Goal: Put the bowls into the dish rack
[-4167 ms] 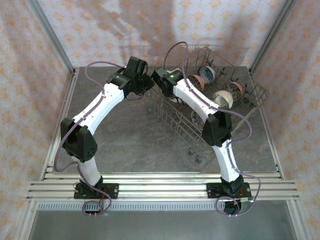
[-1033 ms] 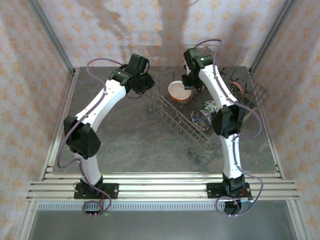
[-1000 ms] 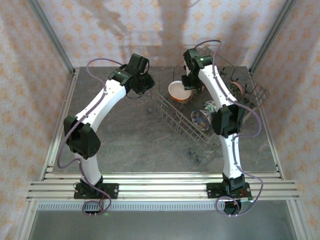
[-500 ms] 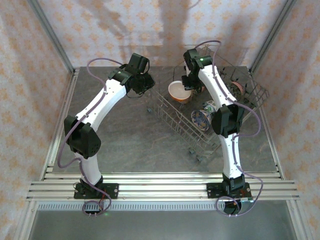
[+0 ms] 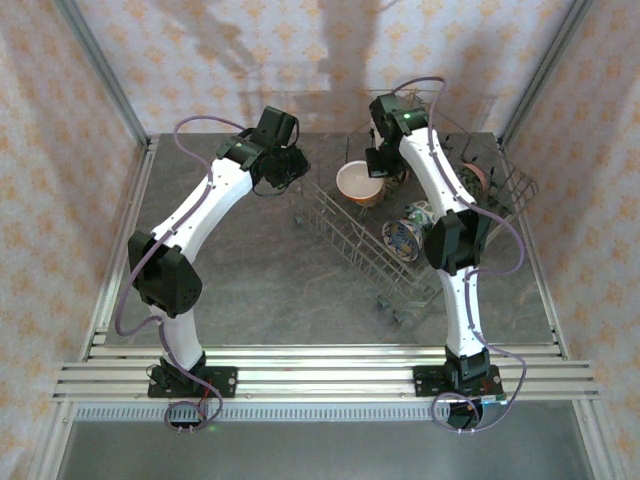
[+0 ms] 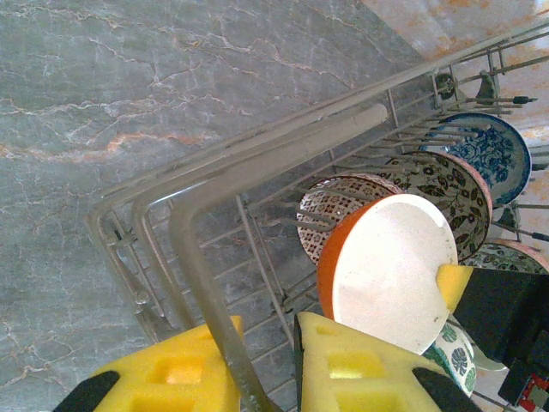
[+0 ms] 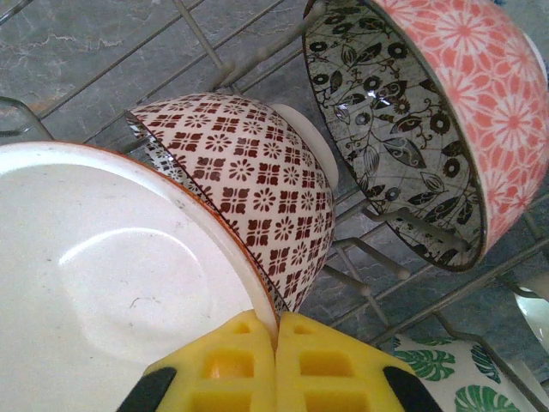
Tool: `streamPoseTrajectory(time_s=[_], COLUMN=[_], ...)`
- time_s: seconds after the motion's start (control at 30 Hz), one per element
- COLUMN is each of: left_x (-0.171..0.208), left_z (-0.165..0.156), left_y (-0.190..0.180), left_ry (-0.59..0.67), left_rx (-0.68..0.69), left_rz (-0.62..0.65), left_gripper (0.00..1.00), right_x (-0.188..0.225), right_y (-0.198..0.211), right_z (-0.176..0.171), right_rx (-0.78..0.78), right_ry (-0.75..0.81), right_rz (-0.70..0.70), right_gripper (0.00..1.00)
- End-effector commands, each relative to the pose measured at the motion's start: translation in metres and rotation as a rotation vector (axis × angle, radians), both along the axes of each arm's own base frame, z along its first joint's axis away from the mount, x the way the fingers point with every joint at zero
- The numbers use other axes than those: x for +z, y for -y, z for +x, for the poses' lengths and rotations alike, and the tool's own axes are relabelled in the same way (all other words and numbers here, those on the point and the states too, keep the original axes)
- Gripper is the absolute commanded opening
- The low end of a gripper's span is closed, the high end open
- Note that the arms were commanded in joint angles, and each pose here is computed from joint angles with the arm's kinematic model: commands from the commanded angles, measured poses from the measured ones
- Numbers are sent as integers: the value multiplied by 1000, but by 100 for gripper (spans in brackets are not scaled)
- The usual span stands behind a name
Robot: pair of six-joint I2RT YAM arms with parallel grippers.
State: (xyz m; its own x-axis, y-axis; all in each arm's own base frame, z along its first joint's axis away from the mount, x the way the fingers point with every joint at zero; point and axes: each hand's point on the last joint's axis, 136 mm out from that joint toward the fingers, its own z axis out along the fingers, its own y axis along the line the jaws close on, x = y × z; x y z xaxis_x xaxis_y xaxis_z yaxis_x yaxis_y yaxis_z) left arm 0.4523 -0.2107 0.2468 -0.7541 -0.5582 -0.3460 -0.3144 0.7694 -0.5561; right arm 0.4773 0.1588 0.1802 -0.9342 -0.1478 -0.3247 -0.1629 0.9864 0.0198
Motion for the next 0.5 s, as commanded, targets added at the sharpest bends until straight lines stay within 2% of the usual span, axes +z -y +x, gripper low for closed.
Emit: streamPoseTrajectory(time_s=[0.0, 0.47], left_x=[13, 19], left_z=[-8, -10], left_y=[37, 37], left_ry=[34, 58], left_rx=[-119, -132], left_rz=[-57, -59], left_gripper=[21, 21], right_x=[44, 86], right_y=[4, 7], right_z=[1, -5], right_rx=[-39, -71], right_ry=[106, 330], right_rz=[26, -179], right_gripper=[0, 0])
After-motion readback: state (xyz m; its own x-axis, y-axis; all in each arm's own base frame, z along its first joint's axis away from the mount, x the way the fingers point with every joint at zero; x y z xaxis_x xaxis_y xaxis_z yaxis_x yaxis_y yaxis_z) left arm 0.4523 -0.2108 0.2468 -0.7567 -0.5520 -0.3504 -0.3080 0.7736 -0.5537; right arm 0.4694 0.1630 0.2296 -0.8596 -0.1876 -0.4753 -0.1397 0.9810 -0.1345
